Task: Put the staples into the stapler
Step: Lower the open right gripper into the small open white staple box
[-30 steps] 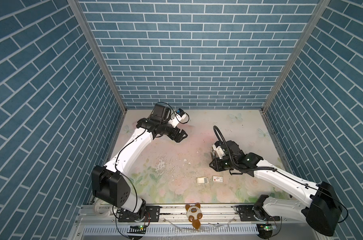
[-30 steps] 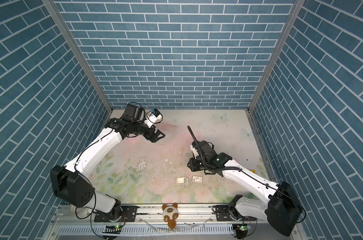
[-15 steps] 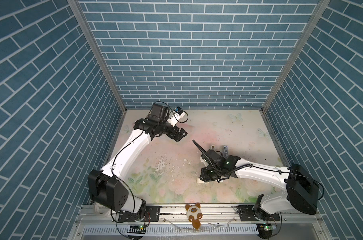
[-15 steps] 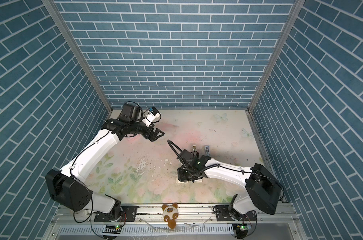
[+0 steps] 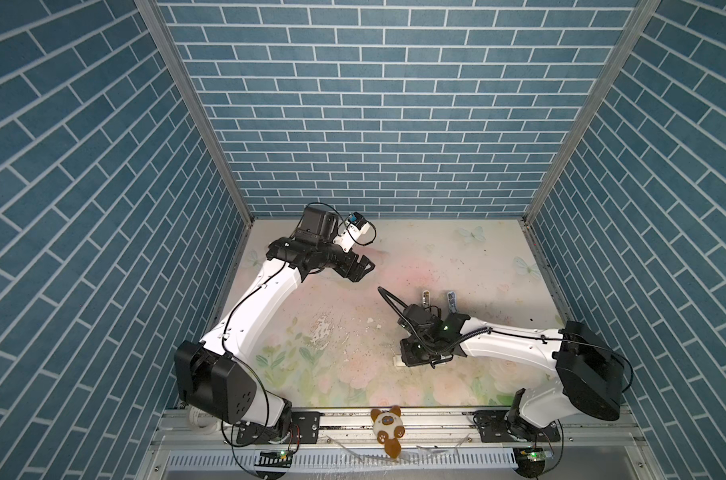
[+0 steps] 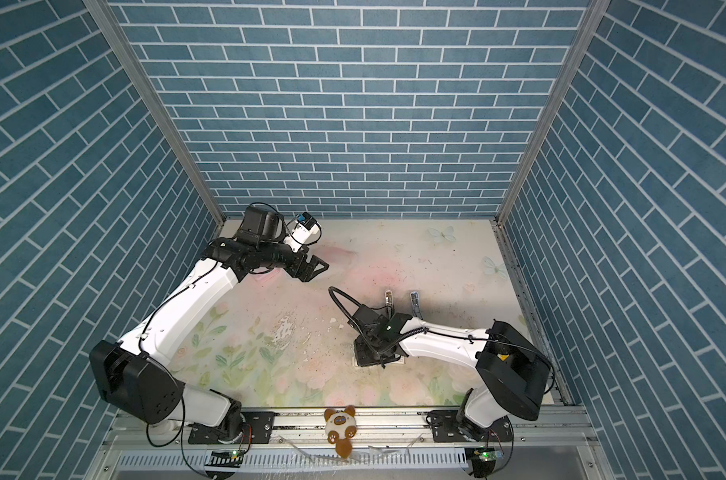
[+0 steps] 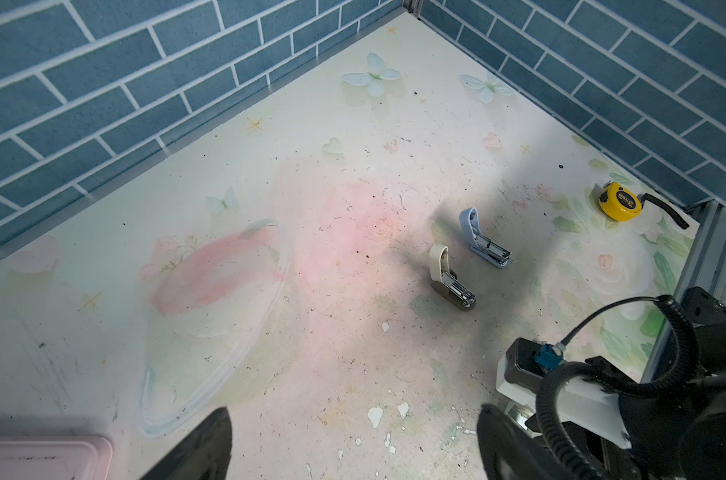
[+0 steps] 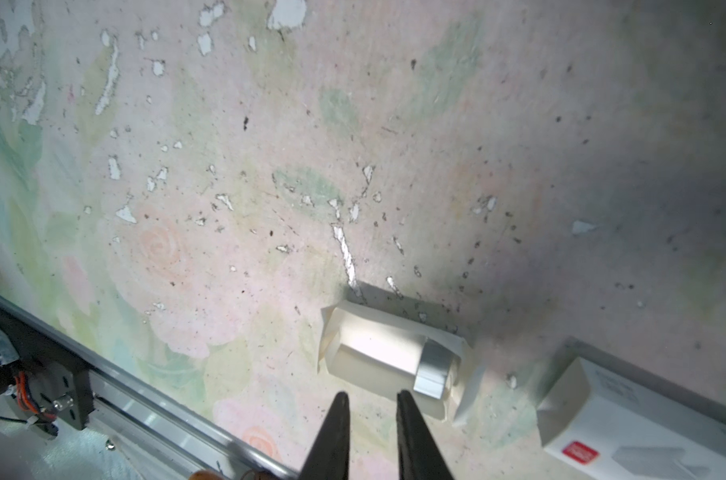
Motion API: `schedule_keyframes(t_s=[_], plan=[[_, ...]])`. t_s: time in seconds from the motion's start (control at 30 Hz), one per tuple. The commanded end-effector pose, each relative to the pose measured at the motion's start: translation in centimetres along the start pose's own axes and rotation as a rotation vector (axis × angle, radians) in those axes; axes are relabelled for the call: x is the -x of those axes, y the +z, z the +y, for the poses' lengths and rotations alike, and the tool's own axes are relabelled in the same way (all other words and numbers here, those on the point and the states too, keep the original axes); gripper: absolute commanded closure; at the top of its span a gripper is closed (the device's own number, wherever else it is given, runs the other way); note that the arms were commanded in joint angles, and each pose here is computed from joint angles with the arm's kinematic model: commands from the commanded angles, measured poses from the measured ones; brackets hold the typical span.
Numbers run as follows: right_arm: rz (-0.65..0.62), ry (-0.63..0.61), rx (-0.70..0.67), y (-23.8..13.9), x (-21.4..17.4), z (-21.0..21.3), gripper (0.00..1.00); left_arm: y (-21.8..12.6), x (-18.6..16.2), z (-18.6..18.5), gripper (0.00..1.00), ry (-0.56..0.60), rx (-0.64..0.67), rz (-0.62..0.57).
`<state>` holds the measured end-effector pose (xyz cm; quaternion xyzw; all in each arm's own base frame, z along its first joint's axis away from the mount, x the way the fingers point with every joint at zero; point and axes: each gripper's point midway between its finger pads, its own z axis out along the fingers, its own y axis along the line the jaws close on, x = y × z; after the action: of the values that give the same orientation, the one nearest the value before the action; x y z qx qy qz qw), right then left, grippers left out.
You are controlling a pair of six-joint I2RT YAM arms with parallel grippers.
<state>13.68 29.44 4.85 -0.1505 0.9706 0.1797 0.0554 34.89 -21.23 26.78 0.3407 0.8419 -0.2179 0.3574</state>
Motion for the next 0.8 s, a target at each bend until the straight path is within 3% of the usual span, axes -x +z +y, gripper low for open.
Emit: schedule_keyframes(t_s=[0.0,0.77], plan=[[-0.006,0.006,-0.042,-0.1,0.4,-0.2,0.78,-0.4,0.4,-0.1,0.07,-0.001,-0.002,-0.016],[0.029,-0.036,-0.196,0.9,0.0,-1.5,0.78,-0.4,0.1,-0.1,0.06,0.001,-0.005,-0.015]])
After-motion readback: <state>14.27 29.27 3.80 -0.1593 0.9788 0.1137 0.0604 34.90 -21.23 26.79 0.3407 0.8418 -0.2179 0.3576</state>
